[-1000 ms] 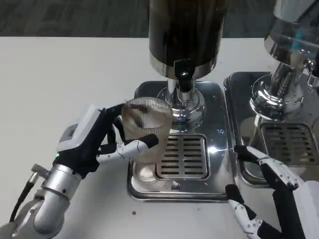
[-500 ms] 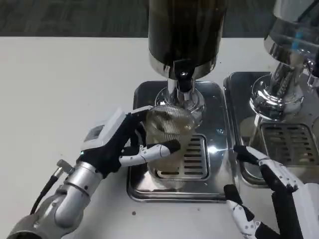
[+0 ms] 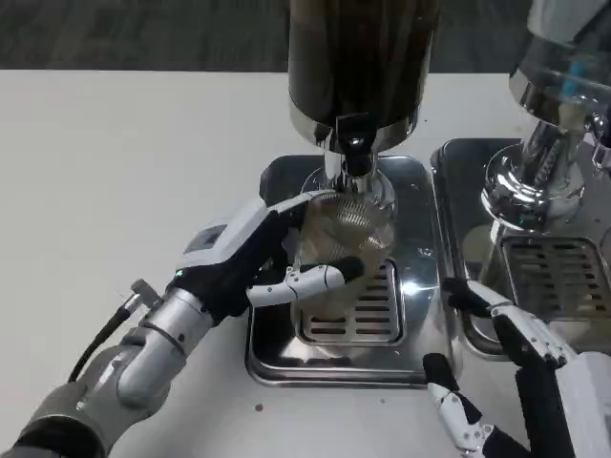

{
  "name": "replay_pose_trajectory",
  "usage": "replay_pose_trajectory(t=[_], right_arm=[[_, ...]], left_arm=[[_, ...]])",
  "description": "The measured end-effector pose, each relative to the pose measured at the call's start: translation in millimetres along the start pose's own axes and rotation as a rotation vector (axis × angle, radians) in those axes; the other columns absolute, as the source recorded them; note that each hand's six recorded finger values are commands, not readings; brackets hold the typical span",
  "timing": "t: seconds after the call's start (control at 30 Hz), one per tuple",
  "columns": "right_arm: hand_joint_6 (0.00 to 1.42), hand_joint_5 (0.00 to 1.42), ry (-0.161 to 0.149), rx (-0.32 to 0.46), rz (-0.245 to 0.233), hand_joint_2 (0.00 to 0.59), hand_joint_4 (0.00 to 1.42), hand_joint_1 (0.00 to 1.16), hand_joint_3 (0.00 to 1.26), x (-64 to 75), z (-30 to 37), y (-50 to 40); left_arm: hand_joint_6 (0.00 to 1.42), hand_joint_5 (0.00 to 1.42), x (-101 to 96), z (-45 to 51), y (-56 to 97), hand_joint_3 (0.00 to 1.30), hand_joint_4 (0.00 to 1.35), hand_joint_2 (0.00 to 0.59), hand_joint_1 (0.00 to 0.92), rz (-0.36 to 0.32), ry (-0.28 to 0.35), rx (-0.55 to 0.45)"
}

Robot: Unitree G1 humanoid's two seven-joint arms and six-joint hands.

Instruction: Grasp the cup under the faucet to collect the drink, then remove the cup.

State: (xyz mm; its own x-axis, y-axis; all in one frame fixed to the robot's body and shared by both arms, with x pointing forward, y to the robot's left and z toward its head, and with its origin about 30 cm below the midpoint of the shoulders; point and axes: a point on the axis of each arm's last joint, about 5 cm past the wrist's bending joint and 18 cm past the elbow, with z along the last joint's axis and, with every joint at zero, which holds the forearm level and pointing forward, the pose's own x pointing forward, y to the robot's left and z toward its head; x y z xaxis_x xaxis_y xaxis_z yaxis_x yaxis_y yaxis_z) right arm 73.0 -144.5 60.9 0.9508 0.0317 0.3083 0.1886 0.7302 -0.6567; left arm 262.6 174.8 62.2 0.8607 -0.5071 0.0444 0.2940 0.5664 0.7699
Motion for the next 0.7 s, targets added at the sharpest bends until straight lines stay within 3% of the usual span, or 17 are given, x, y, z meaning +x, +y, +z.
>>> replay_pose_trajectory(t=[0.7], right_arm=[[0.38, 0.34, -0.018, 0.001, 0.005, 0.396, 0.35, 0.45, 0.3, 6.6, -2.4, 2.8]], left_arm=[[0.44, 0.38, -17.2, -5.6, 2.0, 0.23, 0.23, 0.125, 0.065, -0.002, -0.02, -0.007]])
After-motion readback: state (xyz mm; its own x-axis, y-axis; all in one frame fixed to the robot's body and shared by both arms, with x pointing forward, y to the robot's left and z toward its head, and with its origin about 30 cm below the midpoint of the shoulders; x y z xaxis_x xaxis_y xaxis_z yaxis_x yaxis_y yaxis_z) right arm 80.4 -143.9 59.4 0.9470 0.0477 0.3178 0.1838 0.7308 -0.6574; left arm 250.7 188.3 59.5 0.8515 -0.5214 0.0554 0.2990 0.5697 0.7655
